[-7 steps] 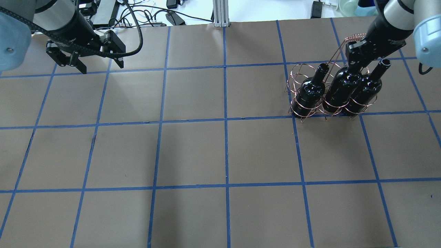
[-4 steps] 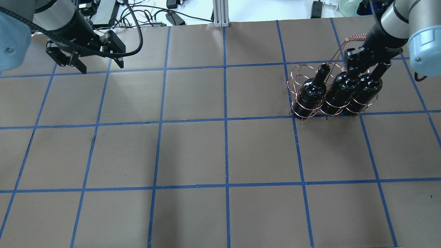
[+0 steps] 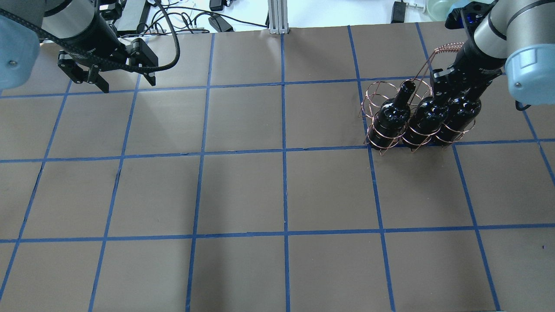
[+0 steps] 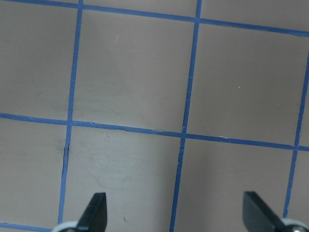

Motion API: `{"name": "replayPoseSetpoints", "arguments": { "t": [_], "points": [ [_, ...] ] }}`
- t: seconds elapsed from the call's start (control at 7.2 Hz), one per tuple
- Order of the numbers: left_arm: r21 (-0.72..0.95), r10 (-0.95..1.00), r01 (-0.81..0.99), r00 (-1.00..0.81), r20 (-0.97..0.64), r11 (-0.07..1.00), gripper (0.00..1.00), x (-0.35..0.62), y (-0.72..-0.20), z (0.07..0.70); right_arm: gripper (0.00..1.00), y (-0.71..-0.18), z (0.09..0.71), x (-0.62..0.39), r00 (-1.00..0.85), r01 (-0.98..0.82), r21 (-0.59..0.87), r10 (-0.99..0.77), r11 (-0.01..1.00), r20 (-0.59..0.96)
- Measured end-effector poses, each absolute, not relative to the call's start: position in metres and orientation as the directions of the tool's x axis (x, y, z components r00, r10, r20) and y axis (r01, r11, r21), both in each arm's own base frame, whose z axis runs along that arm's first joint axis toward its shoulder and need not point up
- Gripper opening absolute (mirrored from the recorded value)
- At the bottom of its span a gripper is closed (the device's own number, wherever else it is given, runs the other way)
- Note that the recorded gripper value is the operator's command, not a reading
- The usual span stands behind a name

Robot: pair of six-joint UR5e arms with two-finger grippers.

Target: Place wine into wine basket

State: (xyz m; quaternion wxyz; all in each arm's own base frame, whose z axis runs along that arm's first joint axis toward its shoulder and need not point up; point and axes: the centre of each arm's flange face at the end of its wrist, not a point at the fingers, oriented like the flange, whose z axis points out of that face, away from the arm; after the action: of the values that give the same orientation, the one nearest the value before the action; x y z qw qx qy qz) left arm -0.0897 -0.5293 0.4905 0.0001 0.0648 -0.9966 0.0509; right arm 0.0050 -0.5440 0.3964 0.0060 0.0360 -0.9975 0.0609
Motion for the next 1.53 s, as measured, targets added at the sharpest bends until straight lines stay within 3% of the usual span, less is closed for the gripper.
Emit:
{"name": "replayPoseSetpoints", "arguments": {
  "t": [0.28,0.83,1.53],
  "points": [
    [-0.101,-0.129,-0.129,-0.992,0.007,0.986,1.0,-0.09,-0.53,0.49,1.0,-0.544,0.412,0.009,-1.0,0.02,-0.138,0.023,0.99,0.019],
    [-0.101,-0.129,-0.129,-0.992,0.008,0.986,1.0,-0.09,-0.53,0.49,1.0,-0.507,0.513,0.085,-0.993,0.121,-0.091,0.121,0.988,-0.005],
    [-0.105,-0.128,-0.128,-0.992,0.008,0.986,1.0,-0.09,-0.529,0.492,1.0,-0.452,0.55,0.153,-0.999,0.038,-0.097,0.037,0.995,-0.015]
  ]
}}
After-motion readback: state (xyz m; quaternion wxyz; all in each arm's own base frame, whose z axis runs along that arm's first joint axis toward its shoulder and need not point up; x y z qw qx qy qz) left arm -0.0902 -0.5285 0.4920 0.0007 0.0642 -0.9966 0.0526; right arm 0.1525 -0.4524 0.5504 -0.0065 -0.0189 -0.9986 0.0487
